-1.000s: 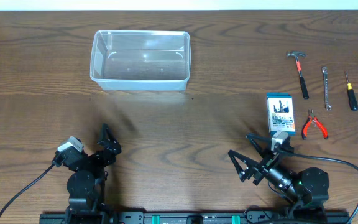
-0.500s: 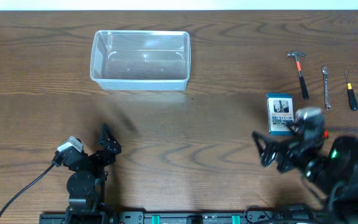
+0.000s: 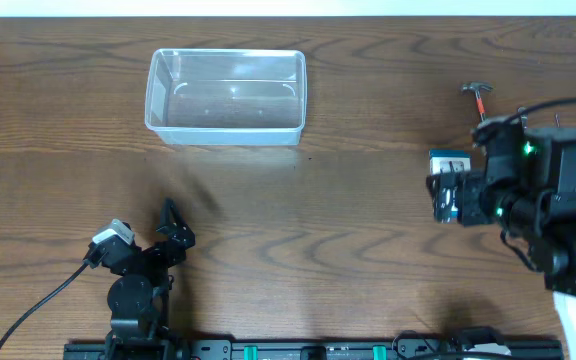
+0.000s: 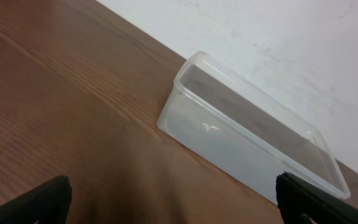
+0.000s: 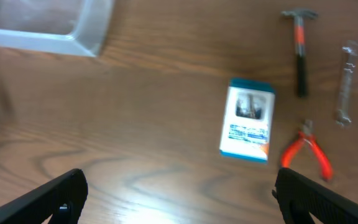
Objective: Pack container
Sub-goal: 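Raise both arms and swing them toward the clear plastic container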
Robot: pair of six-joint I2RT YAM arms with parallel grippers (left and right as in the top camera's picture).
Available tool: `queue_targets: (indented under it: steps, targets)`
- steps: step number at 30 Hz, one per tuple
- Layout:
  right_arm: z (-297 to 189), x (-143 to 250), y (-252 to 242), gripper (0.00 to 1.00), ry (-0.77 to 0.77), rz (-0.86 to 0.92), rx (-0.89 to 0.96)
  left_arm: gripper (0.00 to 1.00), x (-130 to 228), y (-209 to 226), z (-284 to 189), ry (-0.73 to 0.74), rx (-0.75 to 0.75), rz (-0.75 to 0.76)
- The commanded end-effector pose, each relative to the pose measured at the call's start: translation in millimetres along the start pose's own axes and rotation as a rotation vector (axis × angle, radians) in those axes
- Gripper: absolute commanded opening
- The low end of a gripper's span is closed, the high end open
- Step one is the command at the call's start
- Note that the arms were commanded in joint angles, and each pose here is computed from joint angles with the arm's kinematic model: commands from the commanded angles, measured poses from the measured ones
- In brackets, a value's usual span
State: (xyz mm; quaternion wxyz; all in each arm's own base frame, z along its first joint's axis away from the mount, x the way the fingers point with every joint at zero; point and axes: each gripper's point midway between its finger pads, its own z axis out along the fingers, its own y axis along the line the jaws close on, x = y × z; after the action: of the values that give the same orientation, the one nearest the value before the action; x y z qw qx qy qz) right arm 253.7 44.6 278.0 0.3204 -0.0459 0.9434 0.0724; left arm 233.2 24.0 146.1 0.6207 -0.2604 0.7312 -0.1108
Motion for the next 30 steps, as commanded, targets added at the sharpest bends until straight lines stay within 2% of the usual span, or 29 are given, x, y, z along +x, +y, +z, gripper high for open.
queue_targets:
  steps: [1, 4, 10, 17, 21, 26, 30]
  targets:
    - [-17, -23, -22, 0.99, -0.018, 0.047, 0.152, 0.98, 10, 8, 3, 0.018, -0.022, 0.004]
    - [-17, -24, -33, 0.99, 0.066, 0.092, 0.225, 0.98, 10, 8, 3, 0.018, -0.022, 0.004]
    - [-10, -25, -34, 0.99, 0.182, 0.114, 0.240, 0.98, 10, 8, 3, 0.018, -0.022, 0.004]
    - [-5, -30, -21, 0.99, 0.173, 0.135, 0.167, 0.98, 10, 7, 3, 0.016, -0.020, -0.007]
    - [-3, -37, -16, 0.99, 0.149, 0.132, 0.136, 0.98, 14, -15, 0, 0.068, 0.099, -0.015]
    - [1, -53, -5, 0.99, 0.090, 0.058, 0.108, 0.98, 7, -51, -13, 0.109, 0.269, 0.144]
    - [11, -58, 11, 0.99, 0.087, 0.018, 0.077, 0.98, -11, -55, -20, 0.170, 0.206, 0.273]
